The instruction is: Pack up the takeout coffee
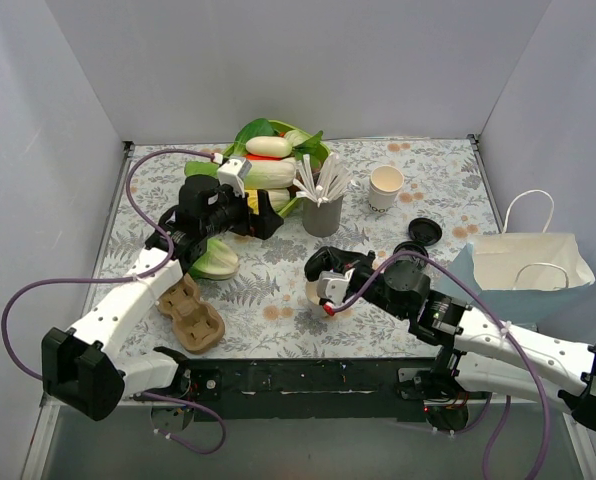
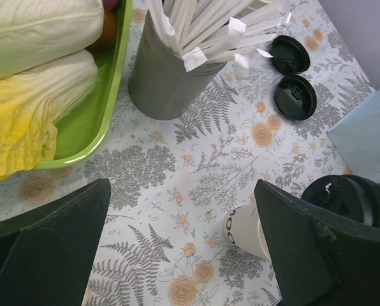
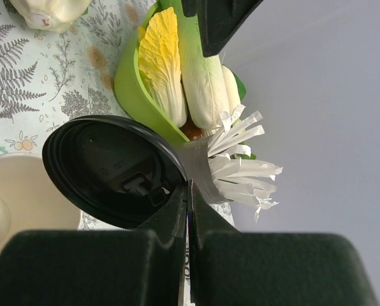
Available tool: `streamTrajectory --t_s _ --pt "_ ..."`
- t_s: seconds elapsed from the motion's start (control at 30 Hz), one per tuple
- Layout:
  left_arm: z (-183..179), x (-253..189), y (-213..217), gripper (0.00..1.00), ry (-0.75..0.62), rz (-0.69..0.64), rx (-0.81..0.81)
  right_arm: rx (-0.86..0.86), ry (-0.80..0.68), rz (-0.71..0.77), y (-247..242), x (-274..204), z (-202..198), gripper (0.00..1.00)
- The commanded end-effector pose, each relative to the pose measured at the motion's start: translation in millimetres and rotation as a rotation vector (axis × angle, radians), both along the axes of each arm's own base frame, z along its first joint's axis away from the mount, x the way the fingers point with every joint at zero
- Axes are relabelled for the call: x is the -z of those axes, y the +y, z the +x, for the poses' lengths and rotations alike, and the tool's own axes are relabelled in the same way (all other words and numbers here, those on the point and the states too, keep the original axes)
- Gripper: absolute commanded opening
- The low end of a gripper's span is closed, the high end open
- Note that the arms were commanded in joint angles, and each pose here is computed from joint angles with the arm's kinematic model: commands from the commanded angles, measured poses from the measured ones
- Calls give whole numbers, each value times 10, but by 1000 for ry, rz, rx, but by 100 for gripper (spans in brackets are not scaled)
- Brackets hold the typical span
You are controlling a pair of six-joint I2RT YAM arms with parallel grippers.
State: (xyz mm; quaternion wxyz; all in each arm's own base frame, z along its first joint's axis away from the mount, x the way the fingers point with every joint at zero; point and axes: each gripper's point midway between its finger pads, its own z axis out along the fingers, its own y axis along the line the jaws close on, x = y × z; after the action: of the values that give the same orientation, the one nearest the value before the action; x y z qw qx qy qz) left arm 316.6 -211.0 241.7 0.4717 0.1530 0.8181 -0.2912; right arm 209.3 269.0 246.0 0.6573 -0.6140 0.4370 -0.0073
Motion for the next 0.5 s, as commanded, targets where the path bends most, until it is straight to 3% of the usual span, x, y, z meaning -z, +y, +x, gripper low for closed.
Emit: streamTrajectory --t_s 0.0,0.47 --pt "-80 -78 -154 98 -15 -76 83 -10 -126 104 9 -315 -20 1" --pt "-412 238 -448 98 160 -201 276 -102 -225 55 -43 52 -196 1"
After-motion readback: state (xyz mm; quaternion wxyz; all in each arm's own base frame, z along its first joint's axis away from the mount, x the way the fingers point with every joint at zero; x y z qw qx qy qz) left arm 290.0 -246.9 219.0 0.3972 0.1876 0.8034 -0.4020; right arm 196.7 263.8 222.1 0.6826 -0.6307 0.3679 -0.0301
